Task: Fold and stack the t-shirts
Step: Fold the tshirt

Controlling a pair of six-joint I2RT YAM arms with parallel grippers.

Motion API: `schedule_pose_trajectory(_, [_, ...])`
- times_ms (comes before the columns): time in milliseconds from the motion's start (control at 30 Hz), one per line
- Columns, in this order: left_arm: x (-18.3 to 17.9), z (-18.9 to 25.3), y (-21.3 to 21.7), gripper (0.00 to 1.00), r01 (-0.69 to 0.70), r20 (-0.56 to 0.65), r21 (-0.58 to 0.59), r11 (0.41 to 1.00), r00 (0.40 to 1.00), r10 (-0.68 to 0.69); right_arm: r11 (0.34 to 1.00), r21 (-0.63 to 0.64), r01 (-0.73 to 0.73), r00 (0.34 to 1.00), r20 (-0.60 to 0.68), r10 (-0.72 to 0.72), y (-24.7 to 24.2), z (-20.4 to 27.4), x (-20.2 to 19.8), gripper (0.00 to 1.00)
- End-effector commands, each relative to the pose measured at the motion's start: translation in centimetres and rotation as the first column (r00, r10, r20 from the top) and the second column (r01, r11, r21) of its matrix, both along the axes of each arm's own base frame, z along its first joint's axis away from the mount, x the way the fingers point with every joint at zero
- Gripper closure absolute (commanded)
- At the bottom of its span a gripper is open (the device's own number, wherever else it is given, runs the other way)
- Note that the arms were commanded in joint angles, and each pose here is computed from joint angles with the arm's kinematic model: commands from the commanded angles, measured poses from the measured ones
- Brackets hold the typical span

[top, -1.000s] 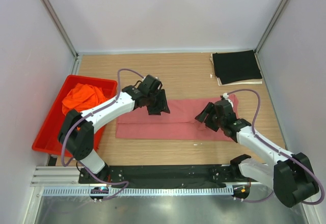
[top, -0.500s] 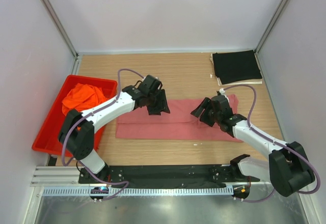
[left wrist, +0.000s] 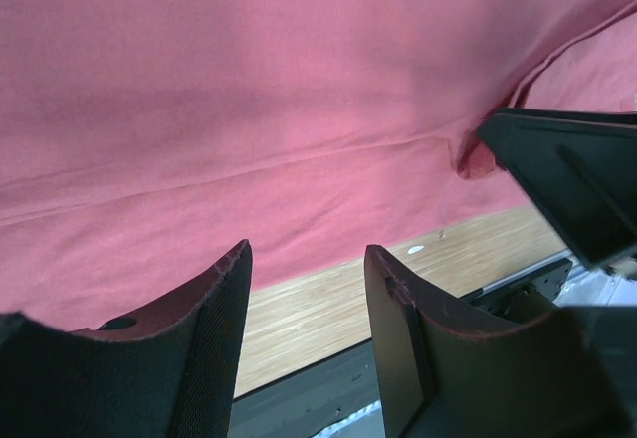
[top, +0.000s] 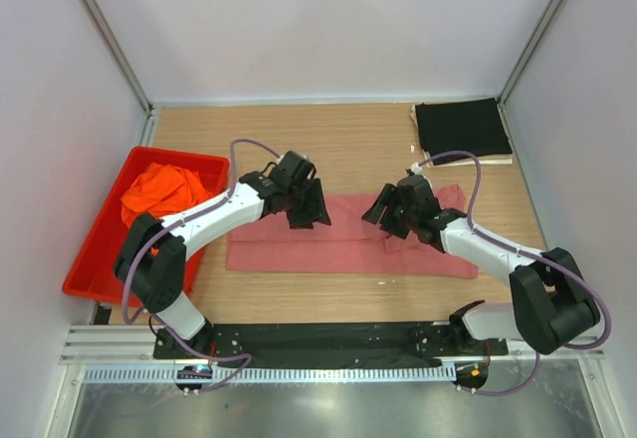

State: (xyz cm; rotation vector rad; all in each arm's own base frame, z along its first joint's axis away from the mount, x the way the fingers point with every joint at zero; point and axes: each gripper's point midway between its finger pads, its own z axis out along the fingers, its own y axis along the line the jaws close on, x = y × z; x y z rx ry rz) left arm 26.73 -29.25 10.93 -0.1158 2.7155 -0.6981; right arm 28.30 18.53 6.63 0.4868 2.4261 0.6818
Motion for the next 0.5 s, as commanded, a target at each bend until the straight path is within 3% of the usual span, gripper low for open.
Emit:
schedule_pose_trajectory(0, [0.1, 0.7, -0.2, 0.49, -0.021, 0.021, -0.054, 0.998, 1.0, 0.022, 0.999, -0.035, -0.03, 0.994, 0.106, 0.034, 0.3, 3.7, 1.9, 0.36])
schedule_pose_trajectory(133, [-0.5, 0.7, -0.7, 0.5, -0.008, 0.028, -0.085, 0.996, 1.0, 0.01, 0.996, -0.09, 0.017, 0.987, 0.16, -0.002, -0.8, 6.7, 3.2, 0.36])
schedule_pose_trajectory(267, [-1.4, 2.3, -3.8, 0.56, 0.069, 0.09, -0.158, 0.985, 0.994, -0.055, 0.963, -0.236, 0.13, 0.988, 0.109, -0.107, -4.7, 6.6, 2.9, 0.47])
schedule_pose_trajectory(467, [-3.8, 4.4, -11.1, 0.82, 0.238, 0.162, -0.274, 0.932, 0.966, -0.199, 0.925, -0.244, 0.291, 0.956, 0.095, -0.276, -10.8, 7.7, 3.5, 0.7])
